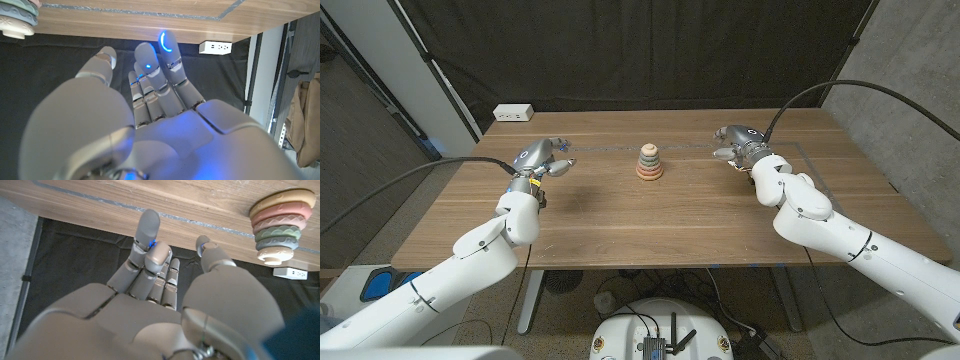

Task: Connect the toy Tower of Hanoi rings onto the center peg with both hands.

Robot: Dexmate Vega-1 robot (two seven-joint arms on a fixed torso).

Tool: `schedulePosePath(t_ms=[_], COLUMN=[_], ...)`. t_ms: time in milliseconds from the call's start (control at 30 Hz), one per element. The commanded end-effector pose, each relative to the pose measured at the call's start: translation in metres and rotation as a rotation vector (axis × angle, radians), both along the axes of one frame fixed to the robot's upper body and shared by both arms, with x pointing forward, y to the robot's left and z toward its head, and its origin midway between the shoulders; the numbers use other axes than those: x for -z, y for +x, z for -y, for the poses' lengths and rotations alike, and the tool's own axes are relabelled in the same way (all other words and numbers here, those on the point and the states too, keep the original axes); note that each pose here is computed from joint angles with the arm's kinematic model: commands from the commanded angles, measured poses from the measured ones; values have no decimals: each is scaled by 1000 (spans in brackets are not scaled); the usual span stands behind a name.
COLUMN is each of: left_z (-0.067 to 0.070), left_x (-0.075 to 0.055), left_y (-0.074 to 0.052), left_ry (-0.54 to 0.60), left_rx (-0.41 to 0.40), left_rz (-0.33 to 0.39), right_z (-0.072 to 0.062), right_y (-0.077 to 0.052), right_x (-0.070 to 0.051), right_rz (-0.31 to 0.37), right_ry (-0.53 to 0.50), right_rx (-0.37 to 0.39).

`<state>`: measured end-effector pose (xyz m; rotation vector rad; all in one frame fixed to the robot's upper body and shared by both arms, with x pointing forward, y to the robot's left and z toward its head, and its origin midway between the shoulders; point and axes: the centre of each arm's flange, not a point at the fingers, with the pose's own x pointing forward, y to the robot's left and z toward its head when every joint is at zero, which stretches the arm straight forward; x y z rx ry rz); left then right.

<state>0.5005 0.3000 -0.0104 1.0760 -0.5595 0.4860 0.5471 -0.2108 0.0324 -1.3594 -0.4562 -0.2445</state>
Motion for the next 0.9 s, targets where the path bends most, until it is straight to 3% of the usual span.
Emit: schedulePosePath(t_ms=[33, 200, 433, 667, 800, 900], left_z=[-6, -6, -3, -6, 7, 7], left_x=[-1, -5, 6, 10, 8, 7], left_y=[-1, 8, 20, 17, 10, 11], left_ry=[18, 38, -6, -8, 71, 54], left_rx=[16, -6, -1, -10, -68, -52], left_rz=[6, 7, -16, -23, 0, -4], right_z=[18, 28, 38, 49, 49, 50], right_y=[-1, -2, -2, 0, 3, 3], right_x=[30, 40, 47, 55, 59, 61], right_rz=[38, 62, 77, 95, 105, 110], right_ry=[72, 77, 43, 64, 65, 55], right_rx=[19, 18, 31, 54, 63, 76])
